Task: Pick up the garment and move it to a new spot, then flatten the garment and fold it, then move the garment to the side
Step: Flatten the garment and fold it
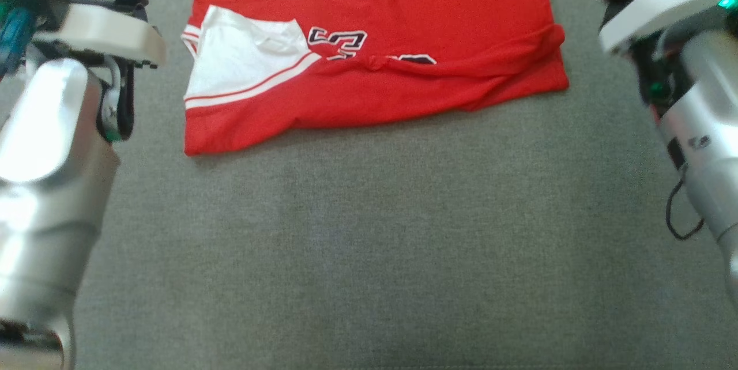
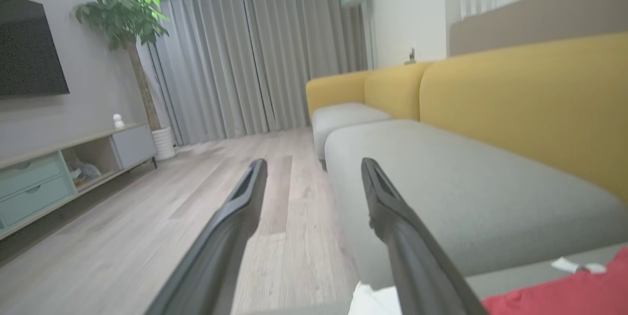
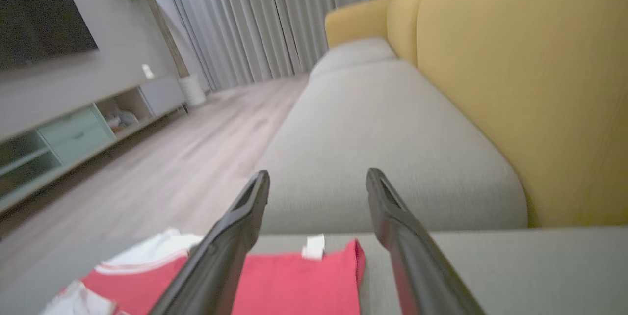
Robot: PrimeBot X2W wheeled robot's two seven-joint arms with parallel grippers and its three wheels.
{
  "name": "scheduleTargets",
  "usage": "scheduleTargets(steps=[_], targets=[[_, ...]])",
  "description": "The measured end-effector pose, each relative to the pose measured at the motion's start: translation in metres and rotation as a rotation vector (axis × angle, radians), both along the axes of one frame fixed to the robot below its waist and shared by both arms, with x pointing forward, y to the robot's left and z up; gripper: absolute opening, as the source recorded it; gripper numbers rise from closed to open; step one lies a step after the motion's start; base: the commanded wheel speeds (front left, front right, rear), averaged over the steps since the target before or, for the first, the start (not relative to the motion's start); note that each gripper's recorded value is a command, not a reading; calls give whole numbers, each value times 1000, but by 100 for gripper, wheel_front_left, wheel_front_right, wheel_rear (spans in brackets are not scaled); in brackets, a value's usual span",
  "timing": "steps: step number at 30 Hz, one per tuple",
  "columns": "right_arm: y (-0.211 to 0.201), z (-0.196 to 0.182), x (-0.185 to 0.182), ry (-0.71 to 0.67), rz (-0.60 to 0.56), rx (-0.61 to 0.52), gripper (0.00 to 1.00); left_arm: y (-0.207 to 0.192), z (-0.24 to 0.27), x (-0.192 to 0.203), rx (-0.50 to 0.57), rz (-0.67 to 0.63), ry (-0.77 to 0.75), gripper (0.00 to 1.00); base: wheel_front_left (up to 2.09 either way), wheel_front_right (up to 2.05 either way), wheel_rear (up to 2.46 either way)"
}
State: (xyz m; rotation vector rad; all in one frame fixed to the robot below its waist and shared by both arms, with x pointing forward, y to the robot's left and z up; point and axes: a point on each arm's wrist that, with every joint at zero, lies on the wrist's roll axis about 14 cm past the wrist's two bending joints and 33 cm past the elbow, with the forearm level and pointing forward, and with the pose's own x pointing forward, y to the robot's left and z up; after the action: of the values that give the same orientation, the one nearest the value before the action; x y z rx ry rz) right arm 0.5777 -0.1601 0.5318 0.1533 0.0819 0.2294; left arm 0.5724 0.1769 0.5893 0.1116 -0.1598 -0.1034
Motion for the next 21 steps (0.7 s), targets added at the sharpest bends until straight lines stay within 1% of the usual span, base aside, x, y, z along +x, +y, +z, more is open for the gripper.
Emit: scheduleTargets(steps=[3, 5, 6, 8, 11, 13, 16, 21], targets=[[-3, 49, -3, -165, -15, 39, 100, -1, 23, -20, -48, 10, -92, 100, 0, 0, 0], [-7, 58, -17, -235, -42, 47, 100, -2, 22, -37, -58, 16, -112, 100, 0, 0, 0], [-7, 58, -17, -235, -42, 47, 100, -2, 22, -37, -58, 16, -112, 100, 0, 0, 0], [-5, 42, -41, -238, -72, 61, 100, -3, 11, -56, -70, 25, -103, 100, 0, 0, 0], [9, -3, -84, -162, -94, 74, 100, -7, -6, -83, -99, 44, -77, 100, 0, 0, 0], [12, -20, -109, -133, -109, 75, 100, -6, -15, -99, -137, 68, -61, 100, 0, 0, 0], [5, -20, -129, -150, -122, 52, 100, -6, -37, -121, -182, 93, -12, 100, 0, 0, 0], [17, -22, -150, -147, -91, 91, 100, -6, -83, -154, -203, 118, 108, 100, 0, 0, 0]])
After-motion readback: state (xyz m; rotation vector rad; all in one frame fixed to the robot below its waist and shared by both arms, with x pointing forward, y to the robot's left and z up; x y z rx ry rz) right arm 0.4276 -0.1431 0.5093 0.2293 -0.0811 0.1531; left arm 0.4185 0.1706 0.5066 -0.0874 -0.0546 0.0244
